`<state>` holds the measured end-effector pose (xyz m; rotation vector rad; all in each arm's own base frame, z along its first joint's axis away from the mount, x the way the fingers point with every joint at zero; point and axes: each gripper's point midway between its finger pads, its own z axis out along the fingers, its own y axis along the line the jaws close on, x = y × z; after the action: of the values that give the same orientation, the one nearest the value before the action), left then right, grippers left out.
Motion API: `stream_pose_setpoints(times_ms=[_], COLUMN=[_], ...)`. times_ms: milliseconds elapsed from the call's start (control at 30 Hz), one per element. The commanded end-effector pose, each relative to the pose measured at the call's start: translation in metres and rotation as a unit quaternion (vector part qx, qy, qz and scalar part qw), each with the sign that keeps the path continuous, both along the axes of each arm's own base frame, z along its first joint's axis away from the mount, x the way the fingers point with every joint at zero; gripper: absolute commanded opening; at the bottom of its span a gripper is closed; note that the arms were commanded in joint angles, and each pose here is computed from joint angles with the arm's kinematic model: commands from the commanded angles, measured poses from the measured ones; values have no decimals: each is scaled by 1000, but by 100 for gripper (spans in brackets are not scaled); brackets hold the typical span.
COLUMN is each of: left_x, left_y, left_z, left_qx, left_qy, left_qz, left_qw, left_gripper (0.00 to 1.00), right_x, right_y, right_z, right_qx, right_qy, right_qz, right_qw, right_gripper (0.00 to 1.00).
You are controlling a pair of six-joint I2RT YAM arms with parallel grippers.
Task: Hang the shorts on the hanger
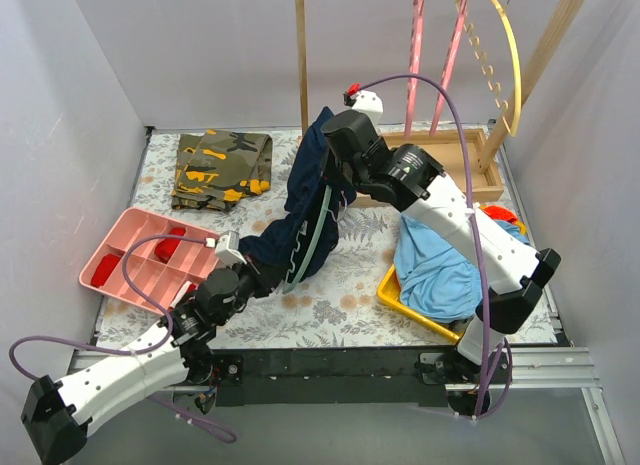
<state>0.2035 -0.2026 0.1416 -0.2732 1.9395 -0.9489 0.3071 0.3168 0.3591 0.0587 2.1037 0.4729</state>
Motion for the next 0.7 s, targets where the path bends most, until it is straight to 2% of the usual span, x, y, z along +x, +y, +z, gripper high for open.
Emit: stream_pose_setpoints(times_ms=[0,267,667], left_x=[-33,-47,-62], left_y=[18,25,16], left_z=[-50,-64,-75], left_qx=[50,78,115], left_qy=[106,149,174], left_qz=[-6,-5,-32], left_qw=[993,986,977], left_gripper=[0,0,0], right_x=[32,41,51], right_y=[-23,-53,-75], right_z=[71,98,109], right_qx=[72,99,75], right_qy=[-98,-125,-157], right_qz=[-78,-96,-132], right_qw=[989,983,976], right_gripper=[1,1,1])
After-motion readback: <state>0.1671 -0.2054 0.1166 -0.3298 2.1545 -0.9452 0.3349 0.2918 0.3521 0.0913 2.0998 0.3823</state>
